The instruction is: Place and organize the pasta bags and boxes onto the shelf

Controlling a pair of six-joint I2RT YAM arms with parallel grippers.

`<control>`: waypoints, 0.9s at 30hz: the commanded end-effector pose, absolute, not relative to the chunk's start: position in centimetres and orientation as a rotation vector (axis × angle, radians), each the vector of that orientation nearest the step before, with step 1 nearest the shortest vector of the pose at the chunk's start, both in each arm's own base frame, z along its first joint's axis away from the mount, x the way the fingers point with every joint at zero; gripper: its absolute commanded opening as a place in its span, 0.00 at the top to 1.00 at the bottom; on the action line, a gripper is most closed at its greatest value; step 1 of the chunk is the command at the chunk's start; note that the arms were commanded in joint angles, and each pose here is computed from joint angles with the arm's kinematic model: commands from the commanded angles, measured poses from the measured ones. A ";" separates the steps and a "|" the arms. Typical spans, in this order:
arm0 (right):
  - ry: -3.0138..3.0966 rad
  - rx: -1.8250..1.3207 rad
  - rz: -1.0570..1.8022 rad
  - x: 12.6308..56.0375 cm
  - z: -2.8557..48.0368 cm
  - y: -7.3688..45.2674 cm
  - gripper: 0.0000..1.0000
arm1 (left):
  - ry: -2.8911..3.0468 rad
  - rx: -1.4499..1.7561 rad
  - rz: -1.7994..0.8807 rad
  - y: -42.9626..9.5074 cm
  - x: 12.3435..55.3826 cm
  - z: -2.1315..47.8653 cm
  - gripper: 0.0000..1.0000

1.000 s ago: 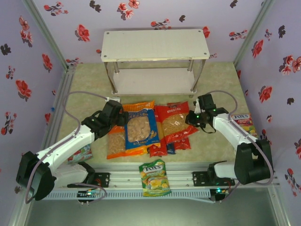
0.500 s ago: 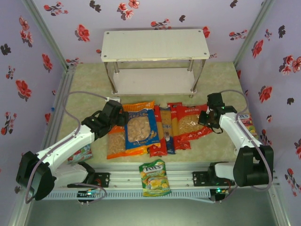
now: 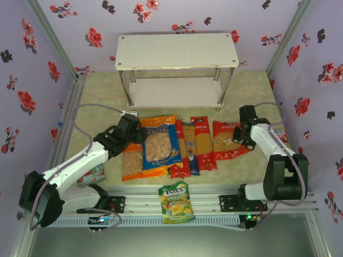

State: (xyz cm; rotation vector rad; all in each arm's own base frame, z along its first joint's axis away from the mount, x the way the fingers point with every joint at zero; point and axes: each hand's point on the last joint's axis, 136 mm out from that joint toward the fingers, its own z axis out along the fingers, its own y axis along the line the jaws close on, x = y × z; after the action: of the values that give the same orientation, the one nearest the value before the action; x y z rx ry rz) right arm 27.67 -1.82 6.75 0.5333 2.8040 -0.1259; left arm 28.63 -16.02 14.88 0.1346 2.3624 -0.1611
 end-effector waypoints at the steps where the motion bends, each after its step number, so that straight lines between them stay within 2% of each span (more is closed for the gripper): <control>1: 2.733 0.557 -0.273 29.0 8.0 -4.2 1.00 | 2.376 0.172 -0.159 -16.4 28.5 14.7 0.34; 2: 2.735 0.557 -0.268 29.1 8.0 -4.2 1.00 | 2.377 0.172 -0.158 -16.4 28.5 14.7 0.34; 4: 2.739 0.554 -0.259 29.2 7.9 -4.0 0.82 | 2.380 0.176 -0.156 -16.5 28.5 14.6 0.34; 7: 2.721 0.555 -0.245 29.4 8.3 -3.9 0.48 | 2.383 0.181 -0.152 -16.6 28.7 14.4 0.31; 9: 2.692 0.543 -0.221 29.8 9.1 -3.7 0.37 | 2.385 0.186 -0.152 -16.7 28.7 14.3 0.31; 15: 2.570 0.500 -0.152 30.1 13.2 -2.9 0.31 | 2.363 0.239 -0.220 -17.7 28.5 14.3 0.28; 19: 2.515 0.335 -0.004 29.8 15.5 1.8 0.31 | 2.333 0.236 -0.248 -17.7 28.2 15.0 0.29; 27: 2.632 0.015 0.122 25.2 13.1 11.1 0.19 | 2.412 0.210 -0.257 -17.8 26.2 12.8 0.29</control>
State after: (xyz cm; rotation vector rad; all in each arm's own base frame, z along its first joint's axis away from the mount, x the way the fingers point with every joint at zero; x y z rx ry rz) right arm 27.33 10.14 14.96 0.0128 2.5534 0.1130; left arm 27.24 -18.31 14.42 0.2382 2.3597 -0.2566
